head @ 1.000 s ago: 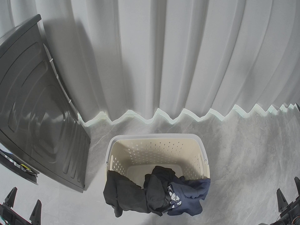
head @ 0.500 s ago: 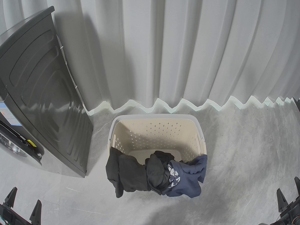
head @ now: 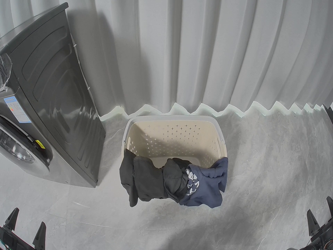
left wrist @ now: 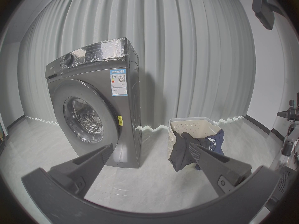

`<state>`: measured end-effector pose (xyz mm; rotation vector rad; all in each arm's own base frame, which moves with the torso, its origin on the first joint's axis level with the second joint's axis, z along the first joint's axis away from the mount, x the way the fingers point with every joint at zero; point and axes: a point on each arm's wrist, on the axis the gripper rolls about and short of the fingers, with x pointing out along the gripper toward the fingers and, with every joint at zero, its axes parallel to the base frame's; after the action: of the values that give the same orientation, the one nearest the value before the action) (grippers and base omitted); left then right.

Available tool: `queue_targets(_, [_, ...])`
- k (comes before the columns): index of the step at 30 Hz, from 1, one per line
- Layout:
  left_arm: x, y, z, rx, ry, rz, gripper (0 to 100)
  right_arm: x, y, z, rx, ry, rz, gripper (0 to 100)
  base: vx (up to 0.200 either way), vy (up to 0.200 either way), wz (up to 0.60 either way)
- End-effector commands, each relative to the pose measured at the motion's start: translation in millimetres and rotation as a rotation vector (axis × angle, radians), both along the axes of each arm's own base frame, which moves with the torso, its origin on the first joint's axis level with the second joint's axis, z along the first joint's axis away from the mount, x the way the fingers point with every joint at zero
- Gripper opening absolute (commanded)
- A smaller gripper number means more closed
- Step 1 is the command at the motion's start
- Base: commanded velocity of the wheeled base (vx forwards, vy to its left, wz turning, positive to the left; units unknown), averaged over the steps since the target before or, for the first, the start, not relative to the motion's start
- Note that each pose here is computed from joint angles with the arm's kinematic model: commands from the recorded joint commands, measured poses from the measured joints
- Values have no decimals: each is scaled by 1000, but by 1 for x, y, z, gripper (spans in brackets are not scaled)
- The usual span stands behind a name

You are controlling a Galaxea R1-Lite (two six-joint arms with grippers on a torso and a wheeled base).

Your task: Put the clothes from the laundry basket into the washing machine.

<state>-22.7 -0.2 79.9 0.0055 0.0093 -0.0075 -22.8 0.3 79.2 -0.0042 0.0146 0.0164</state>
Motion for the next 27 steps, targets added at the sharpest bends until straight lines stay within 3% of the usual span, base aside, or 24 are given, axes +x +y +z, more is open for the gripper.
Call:
queue_targets(1, [0, 0, -5, 1, -2, 0, 100, 0, 0, -3, 0, -4, 0, 100, 0, 200, 0])
queue_targets(27, [0, 0, -5, -1, -2, -5, 100, 0, 0, -3, 0, -4, 0, 100, 0, 200, 0])
